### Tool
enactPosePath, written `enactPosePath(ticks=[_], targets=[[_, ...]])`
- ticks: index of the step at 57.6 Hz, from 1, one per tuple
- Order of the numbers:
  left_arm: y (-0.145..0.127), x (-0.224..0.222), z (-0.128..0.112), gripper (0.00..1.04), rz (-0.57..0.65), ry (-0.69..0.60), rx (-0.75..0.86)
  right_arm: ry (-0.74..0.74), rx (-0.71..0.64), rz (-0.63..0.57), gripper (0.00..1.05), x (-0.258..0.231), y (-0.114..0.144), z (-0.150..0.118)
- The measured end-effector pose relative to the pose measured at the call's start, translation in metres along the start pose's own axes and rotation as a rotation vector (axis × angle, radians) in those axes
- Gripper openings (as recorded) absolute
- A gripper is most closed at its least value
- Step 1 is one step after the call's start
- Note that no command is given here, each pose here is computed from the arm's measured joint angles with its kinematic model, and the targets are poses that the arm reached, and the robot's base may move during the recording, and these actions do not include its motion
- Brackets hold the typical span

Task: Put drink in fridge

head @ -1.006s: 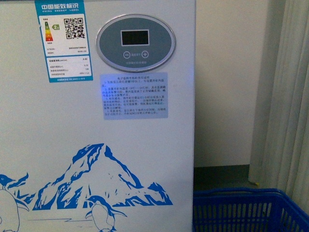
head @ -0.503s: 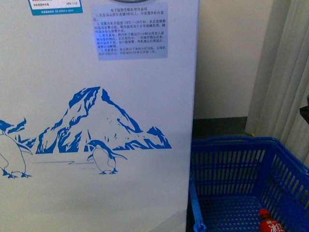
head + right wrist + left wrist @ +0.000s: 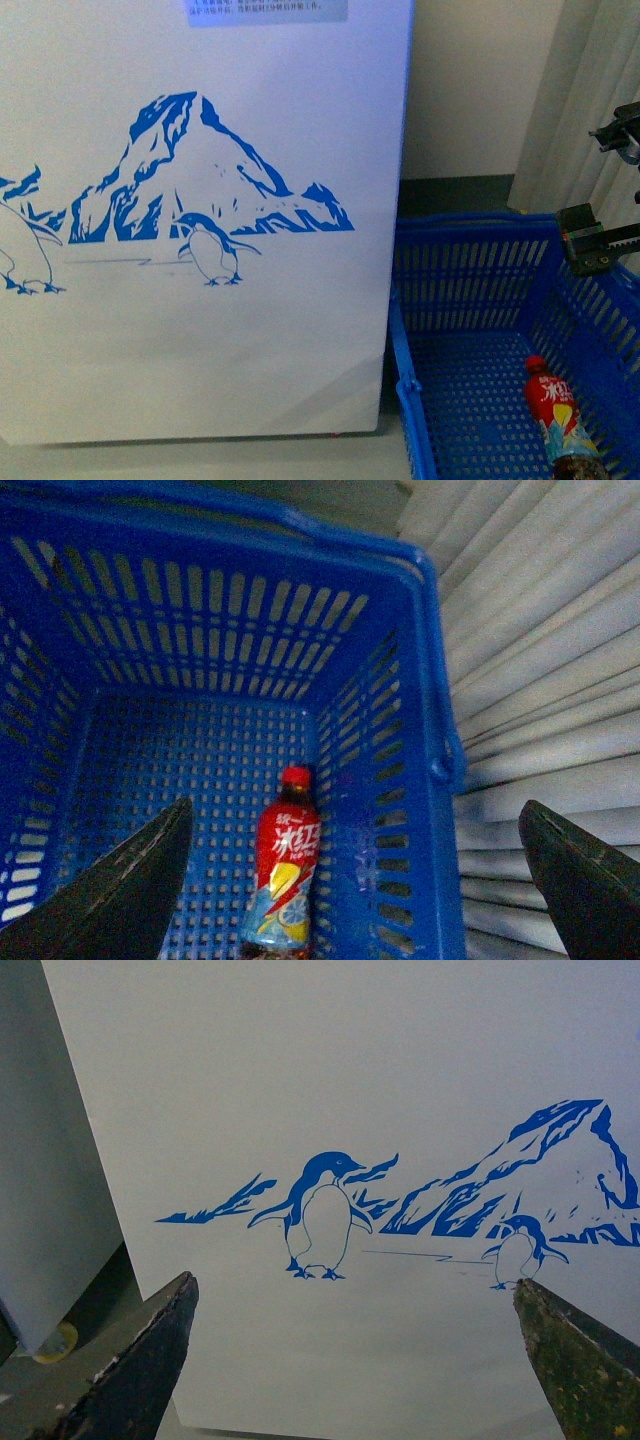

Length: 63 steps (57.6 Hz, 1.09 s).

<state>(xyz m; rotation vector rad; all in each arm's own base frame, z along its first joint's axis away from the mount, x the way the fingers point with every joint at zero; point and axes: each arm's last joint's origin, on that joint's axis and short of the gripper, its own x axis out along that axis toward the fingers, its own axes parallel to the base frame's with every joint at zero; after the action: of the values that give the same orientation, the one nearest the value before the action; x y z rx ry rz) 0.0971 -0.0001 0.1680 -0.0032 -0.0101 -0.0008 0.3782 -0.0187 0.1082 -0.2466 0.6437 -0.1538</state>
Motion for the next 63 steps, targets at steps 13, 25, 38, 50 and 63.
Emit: enactPosePath(ticks=[13,25,38,50,63], targets=[[0.0,0.0,0.0,0.97,0.0,0.0,0.0,0.068,-0.014,0.016,0.97,0.032,0.009,-0.012],[0.0,0.0,0.0,0.97,0.0,0.0,0.0,0.132,-0.045,-0.009,0.97,0.066,0.018,-0.03],[0.0,0.0,0.0,0.97,0.0,0.0,0.0,0.208,-0.11,-0.026,0.97,0.097,0.026,-0.059],[0.0,0.0,0.0,0.97,0.0,0.0,0.0,0.235,-0.158,-0.034,0.97,0.118,0.03,-0.073],[0.0,0.0,0.0,0.97,0.0,0.0,0.0,0.31,-0.186,-0.018,0.97,0.138,0.037,-0.09]])
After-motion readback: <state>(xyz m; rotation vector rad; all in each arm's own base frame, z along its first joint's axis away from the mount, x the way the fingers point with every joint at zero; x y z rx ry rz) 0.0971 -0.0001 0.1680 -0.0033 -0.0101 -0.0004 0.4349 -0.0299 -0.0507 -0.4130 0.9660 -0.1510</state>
